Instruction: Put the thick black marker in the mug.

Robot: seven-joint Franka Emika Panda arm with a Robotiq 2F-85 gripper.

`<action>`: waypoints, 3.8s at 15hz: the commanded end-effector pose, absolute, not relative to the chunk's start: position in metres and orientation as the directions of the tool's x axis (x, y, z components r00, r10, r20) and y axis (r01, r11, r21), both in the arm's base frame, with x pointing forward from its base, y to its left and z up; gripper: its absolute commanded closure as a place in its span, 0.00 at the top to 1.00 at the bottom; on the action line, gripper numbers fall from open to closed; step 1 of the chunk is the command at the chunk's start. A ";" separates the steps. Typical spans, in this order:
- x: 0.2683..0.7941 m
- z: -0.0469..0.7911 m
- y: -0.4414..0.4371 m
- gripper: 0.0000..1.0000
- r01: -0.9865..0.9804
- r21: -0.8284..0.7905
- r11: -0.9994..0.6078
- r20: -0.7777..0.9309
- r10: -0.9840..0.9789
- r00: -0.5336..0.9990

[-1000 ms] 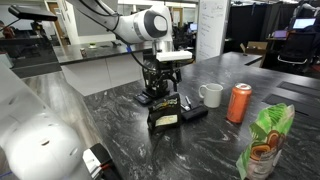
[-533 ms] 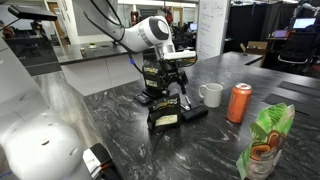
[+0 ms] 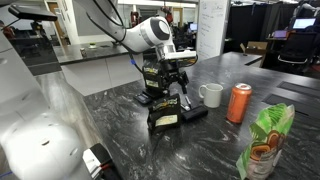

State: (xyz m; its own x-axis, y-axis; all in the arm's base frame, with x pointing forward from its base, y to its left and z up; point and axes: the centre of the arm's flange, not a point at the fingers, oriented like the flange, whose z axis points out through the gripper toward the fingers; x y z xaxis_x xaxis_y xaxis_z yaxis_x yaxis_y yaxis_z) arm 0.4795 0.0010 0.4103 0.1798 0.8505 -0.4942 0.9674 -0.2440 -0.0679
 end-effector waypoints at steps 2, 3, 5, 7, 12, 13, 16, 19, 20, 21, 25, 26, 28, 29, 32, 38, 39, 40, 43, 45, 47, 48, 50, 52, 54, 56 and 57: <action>0.488 0.404 0.002 1.00 0.972 -0.030 -0.231 -0.481 0.856 0.189; 0.493 0.401 0.004 1.00 0.975 0.000 -0.224 -0.464 0.864 0.198; 0.500 0.393 0.007 1.00 0.976 0.052 -0.210 -0.430 0.877 0.212; 0.504 0.383 0.008 1.00 0.977 0.081 -0.197 -0.409 0.887 0.213; 0.509 0.343 0.011 1.00 0.985 0.041 -0.168 -0.384 0.907 0.171; 0.508 0.337 0.011 1.00 0.985 0.023 -0.169 -0.398 0.903 0.164; 0.502 0.322 0.010 1.00 0.982 -0.025 -0.189 -0.461 0.873 0.156; 0.504 0.320 0.005 0.99 0.979 -0.039 -0.198 -0.535 0.832 0.147; 0.503 0.319 0.002 0.75 0.980 -0.041 -0.197 -0.553 0.821 0.142; 0.503 0.319 0.001 0.74 0.979 -0.042 -0.200 -0.567 0.811 0.141; 0.504 0.320 -0.001 0.45 0.980 -0.029 -0.197 -0.590 0.795 0.142; 0.505 0.320 -0.001 0.37 0.980 -0.026 -0.196 -0.591 0.794 0.143; 0.506 0.321 -0.001 0.24 0.981 -0.019 -0.194 -0.592 0.793 0.145; 0.506 0.321 -0.001 0.16 0.981 -0.016 -0.193 -0.592 0.792 0.146; 0.507 0.321 -0.001 0.00 0.981 -0.006 -0.194 -0.592 0.792 0.152; 0.507 0.324 0.002 0.05 0.979 0.022 -0.204 -0.555 0.812 0.182; 0.508 0.324 0.003 0.05 0.979 0.038 -0.202 -0.542 0.819 0.190; 0.510 0.324 0.004 0.05 0.977 0.059 -0.205 -0.527 0.825 0.205; 0.497 0.399 0.015 0.05 0.965 0.119 -0.232 -0.472 0.842 0.261; 0.491 0.440 0.020 0.05 0.947 0.182 -0.264 -0.415 0.853 0.317; 0.481 0.482 0.022 0.05 0.920 0.249 -0.303 -0.357 0.854 0.378; 0.477 0.502 0.019 0.05 0.900 0.279 -0.334 -0.333 0.846 0.417; 0.473 0.528 0.009 0.05 0.859 0.331 -0.391 -0.270 0.833 0.483; 0.477 0.536 -0.010 0.05 0.806 0.352 -0.477 -0.155 0.819 0.553; 0.490 0.529 -0.032 0.05 0.763 0.349 -0.544 -0.046 0.803 0.594; 0.504 0.524 -0.049 0.05 0.710 0.356 -0.608 0.067 0.774 0.630; 0.512 0.523 -0.059 0.05 0.678 0.383 -0.627 0.125 0.763 0.635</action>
